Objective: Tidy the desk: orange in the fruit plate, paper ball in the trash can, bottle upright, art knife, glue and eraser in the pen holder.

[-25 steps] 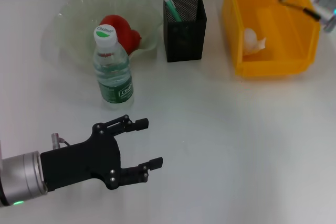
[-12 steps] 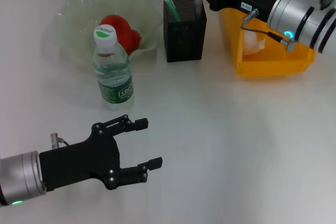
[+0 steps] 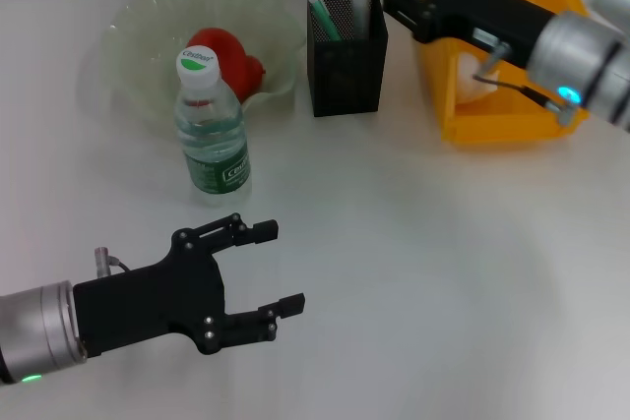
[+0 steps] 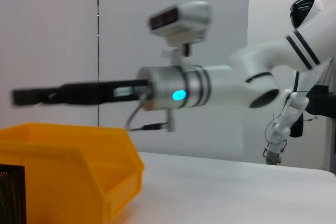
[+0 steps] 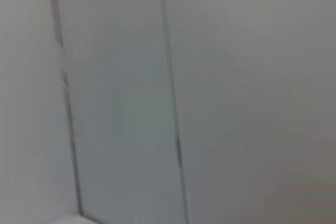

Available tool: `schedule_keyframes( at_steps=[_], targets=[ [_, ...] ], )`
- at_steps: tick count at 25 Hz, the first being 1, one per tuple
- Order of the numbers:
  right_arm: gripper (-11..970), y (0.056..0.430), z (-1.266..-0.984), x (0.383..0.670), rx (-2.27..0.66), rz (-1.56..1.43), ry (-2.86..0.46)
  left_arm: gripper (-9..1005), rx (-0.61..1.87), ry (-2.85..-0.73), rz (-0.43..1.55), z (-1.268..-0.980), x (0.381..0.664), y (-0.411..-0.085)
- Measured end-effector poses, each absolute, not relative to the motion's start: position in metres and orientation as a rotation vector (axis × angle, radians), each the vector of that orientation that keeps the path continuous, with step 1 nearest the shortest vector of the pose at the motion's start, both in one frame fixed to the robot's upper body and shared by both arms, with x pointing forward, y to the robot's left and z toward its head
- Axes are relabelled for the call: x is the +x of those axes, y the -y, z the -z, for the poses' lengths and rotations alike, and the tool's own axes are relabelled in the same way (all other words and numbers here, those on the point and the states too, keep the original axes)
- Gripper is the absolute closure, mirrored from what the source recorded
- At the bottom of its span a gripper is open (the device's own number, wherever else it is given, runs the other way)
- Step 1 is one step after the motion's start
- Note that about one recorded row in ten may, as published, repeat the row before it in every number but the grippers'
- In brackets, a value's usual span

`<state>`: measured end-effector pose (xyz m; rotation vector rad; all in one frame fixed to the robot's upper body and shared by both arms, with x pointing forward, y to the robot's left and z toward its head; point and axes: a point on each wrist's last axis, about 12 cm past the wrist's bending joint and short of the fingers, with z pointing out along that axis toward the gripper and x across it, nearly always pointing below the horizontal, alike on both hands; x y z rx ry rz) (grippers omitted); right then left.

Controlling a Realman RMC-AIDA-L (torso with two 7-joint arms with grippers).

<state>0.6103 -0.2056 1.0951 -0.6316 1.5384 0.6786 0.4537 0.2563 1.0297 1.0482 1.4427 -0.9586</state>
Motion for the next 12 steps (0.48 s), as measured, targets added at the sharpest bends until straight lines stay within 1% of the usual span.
schedule_keyframes(
  at_steps=[1,2,6,9,10,11,12],
  targets=[
    [775,0.217,-1.097,0.592,-0.627,-0.745,-1.468,196,1.046,-1.444,0.962,-1.03,0.454,-0.256],
    [736,0.217,-1.097,0.592,-0.627,-0.745,-1.468,196,1.045,-1.445,0.964,-1.03,0.454,-0.256],
    [579,0.248,-1.095,0.535,-0.62,-0.919,-1.364,196,1.049,-1.441,0.967,-1.032,0.457,-0.255],
    [440,0.268,-1.079,0.487,-0.715,-0.982,-1.375,196,1.052,-1.441,0.967,-1.032,0.457,-0.255],
    [394,0.273,-1.073,0.475,-0.757,-0.985,-1.394,196,1.054,-1.441,0.967,-1.032,0.458,-0.255],
    [348,0.282,-1.061,0.455,-0.833,-0.98,-1.44,196,1.056,-1.44,0.967,-1.033,0.458,-0.255],
    [313,0.282,-1.061,0.455,-0.833,-0.98,-1.44,196,1.056,-1.44,0.967,-1.033,0.458,-0.255]
  ],
)
